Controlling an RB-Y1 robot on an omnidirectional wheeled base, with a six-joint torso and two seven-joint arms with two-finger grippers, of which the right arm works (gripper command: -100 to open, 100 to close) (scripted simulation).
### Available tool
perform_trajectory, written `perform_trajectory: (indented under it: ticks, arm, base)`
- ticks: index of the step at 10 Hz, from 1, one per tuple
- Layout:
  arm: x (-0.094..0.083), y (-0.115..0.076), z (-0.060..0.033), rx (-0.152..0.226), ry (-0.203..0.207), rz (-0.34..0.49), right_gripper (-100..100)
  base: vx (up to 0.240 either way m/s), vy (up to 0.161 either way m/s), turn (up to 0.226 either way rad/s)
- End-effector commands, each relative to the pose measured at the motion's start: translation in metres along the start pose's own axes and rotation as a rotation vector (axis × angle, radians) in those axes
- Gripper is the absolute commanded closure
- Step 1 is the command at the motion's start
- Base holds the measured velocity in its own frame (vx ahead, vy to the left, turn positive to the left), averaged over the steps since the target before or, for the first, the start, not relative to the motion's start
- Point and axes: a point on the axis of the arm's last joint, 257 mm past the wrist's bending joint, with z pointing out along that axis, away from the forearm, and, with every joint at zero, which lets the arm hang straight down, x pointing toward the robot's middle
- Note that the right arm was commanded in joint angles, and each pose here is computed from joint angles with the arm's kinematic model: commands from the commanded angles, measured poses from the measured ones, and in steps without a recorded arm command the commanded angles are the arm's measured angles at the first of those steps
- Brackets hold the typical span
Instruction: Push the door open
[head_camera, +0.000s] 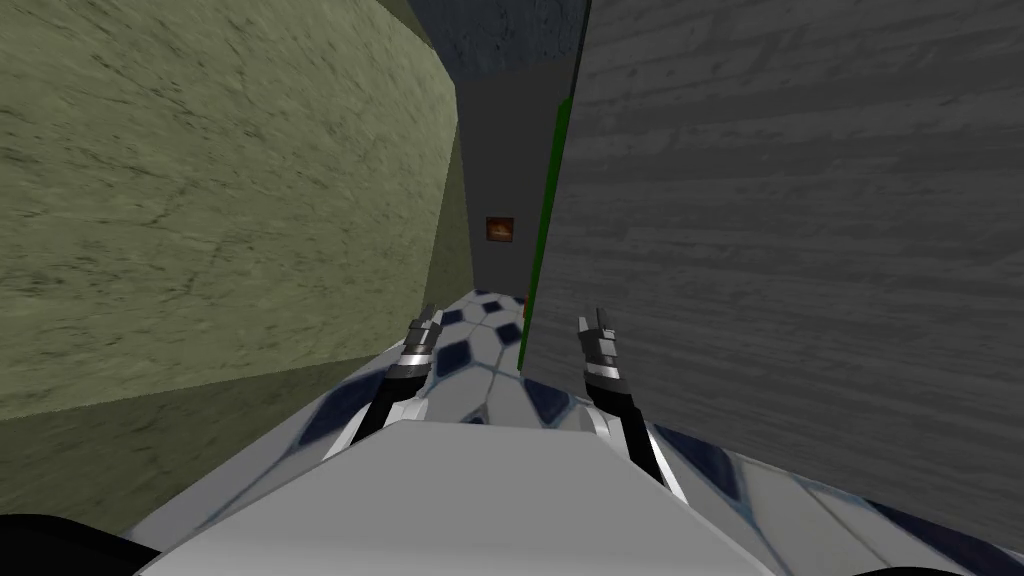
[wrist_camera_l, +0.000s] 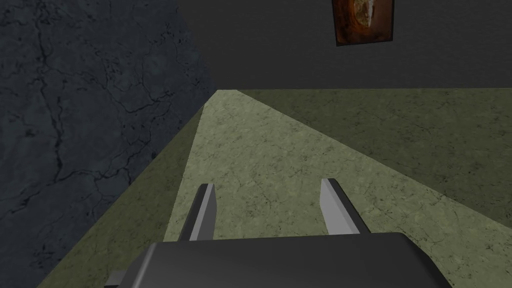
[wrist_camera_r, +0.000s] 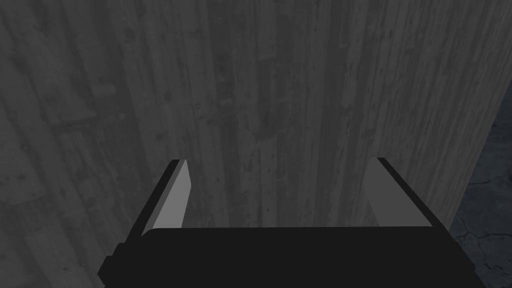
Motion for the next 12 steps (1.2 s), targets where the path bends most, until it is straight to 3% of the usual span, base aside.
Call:
perform_trajectory:
  ticks: [1,12]
  arm:
    - [-0.006,-0.006,-0.0044,0.01,-0.01,0.026,-100]
    - [-0.051,-0.051,-0.0368,0.079,-0.123,0.213,-100]
  base:
    - [0.132,0.138,-0.144]
    - [0.129,0.145,-0.171]
